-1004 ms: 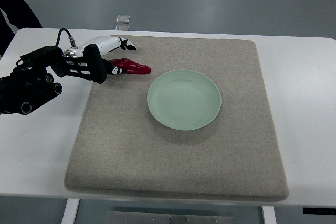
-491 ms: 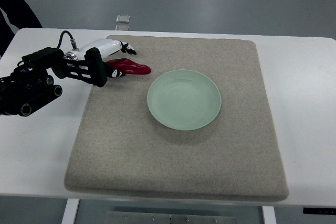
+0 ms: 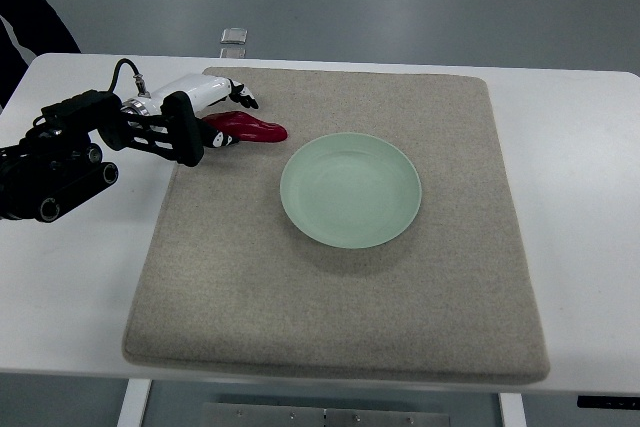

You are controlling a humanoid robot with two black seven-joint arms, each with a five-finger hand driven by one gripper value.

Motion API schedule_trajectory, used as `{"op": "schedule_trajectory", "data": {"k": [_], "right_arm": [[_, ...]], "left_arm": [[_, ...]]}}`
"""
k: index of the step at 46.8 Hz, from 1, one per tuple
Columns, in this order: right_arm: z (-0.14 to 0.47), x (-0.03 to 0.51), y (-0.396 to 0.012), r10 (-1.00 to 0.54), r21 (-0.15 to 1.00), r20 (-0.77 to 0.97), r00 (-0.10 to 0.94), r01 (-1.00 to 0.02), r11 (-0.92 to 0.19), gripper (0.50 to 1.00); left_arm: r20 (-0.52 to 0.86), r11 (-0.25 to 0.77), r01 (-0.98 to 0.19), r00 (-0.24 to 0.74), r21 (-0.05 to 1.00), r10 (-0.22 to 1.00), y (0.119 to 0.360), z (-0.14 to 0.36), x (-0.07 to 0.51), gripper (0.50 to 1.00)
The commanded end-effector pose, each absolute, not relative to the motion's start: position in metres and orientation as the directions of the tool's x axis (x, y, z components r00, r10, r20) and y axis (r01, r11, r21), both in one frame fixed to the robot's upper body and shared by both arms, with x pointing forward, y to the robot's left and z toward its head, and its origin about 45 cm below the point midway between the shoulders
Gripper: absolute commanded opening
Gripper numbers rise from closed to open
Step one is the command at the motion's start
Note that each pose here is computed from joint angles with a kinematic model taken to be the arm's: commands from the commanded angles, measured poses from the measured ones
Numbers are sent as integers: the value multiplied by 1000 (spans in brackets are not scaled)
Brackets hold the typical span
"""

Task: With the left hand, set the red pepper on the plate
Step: 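Close the left hand fingers around the red pepper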

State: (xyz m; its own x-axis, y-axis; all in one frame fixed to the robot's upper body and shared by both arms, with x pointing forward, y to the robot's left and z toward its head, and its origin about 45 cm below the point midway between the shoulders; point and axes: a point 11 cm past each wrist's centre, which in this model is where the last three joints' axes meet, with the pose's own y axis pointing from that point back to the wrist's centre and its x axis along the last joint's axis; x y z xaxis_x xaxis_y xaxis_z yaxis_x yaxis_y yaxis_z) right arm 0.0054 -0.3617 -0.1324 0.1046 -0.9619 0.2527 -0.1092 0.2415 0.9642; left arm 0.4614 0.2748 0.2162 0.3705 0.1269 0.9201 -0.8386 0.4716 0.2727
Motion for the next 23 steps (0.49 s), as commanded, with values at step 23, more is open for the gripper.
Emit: {"op": "schedule_trajectory", "data": {"k": [23], "right_arm": [[-132, 5, -362, -962, 964, 253, 105, -109, 242, 928]], "left_arm": [[919, 470, -838, 373, 277, 124, 276, 215, 461, 707]]}}
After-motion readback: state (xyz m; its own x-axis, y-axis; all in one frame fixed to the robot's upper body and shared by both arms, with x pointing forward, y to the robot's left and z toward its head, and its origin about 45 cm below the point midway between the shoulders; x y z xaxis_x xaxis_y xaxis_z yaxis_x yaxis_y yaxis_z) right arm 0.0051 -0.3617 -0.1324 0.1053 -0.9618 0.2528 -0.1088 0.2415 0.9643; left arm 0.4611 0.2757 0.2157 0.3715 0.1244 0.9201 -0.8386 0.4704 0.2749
